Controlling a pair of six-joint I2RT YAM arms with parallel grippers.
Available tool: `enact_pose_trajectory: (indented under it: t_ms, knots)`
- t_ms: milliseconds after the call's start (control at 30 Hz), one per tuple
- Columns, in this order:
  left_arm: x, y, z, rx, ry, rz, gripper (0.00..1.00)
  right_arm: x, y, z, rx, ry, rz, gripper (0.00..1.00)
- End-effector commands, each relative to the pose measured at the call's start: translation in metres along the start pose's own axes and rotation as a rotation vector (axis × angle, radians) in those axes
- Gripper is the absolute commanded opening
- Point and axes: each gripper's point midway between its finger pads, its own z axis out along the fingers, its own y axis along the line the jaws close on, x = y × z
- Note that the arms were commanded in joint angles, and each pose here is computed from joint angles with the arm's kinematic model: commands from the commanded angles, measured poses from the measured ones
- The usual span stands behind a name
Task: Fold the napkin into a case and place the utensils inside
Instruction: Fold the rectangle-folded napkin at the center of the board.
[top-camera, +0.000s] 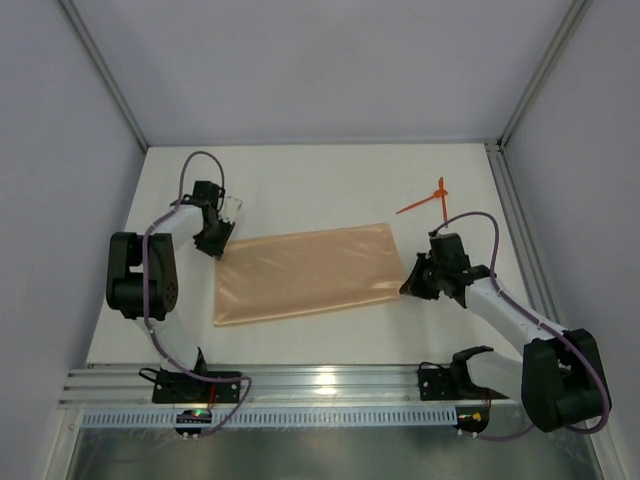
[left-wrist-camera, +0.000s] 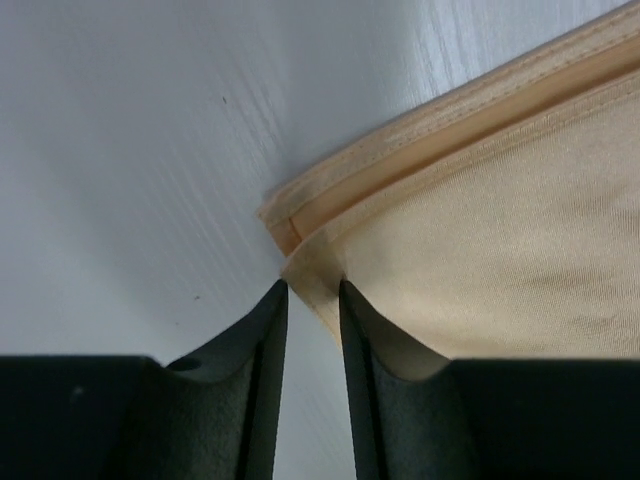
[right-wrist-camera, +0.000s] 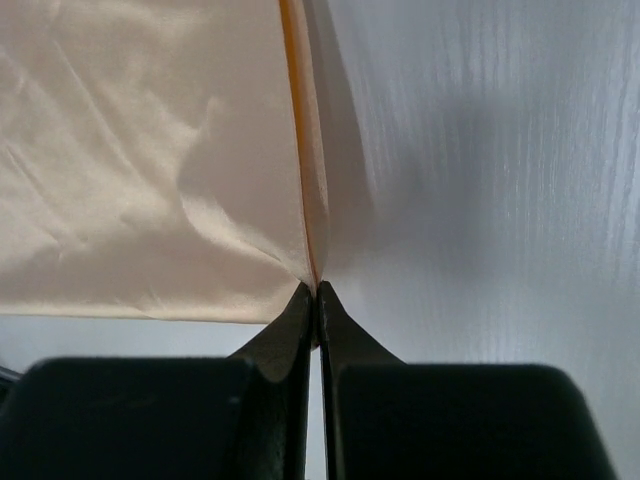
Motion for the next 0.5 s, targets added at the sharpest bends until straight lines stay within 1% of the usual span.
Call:
enact_pose_trajectory:
  t_ms: [0, 67, 100, 167, 200, 267, 300, 333, 367, 400, 433, 467]
  knots:
    - [-0.007, -0.005, 0.008, 0.023, -0.017, -0.016, 0.28, -0.027, 0.016, -0.016, 0.041, -0.030, -0.161, 0.03]
    - [-0.007, -0.010, 0.009, 0.049, -0.023, -0.018, 0.26, -0.038, 0.028, -0.018, 0.065, -0.027, -0.226, 0.03]
    - [-0.007, -0.013, 0.010, 0.066, -0.028, -0.021, 0.26, -0.032, 0.035, -0.018, 0.069, 0.002, -0.272, 0.03]
    - [-0.007, -0.016, 0.009, 0.077, -0.035, -0.019, 0.25, -0.033, 0.050, -0.011, 0.076, 0.031, -0.327, 0.03]
    - [-0.007, -0.017, 0.010, 0.081, -0.036, -0.017, 0.24, -0.020, 0.059, -0.008, 0.082, 0.080, -0.388, 0.03]
    - [-0.005, -0.018, 0.011, 0.090, -0.034, -0.014, 0.21, -0.012, 0.073, 0.004, 0.120, 0.156, -0.448, 0.03]
    - [-0.006, -0.018, 0.011, 0.091, -0.036, -0.011, 0.20, -0.011, 0.081, 0.009, 0.133, 0.169, -0.482, 0.03]
    - [-0.005, -0.019, 0.012, 0.095, -0.034, -0.011, 0.20, 0.002, 0.095, 0.014, 0.125, 0.198, -0.547, 0.03]
    - [-0.005, -0.020, 0.012, 0.099, -0.037, -0.010, 0.18, -0.003, 0.117, 0.014, 0.102, 0.185, -0.578, 0.03]
    - [-0.005, -0.021, 0.012, 0.100, -0.039, -0.008, 0.18, 0.004, 0.123, 0.026, 0.114, 0.221, -0.605, 0.03]
    - [-0.004, -0.022, 0.013, 0.108, -0.040, -0.010, 0.18, 0.006, 0.156, 0.025, 0.060, 0.201, -0.653, 0.03]
    - [-0.003, -0.022, 0.013, 0.109, -0.040, -0.008, 0.17, 0.011, 0.167, 0.028, 0.051, 0.213, -0.681, 0.03]
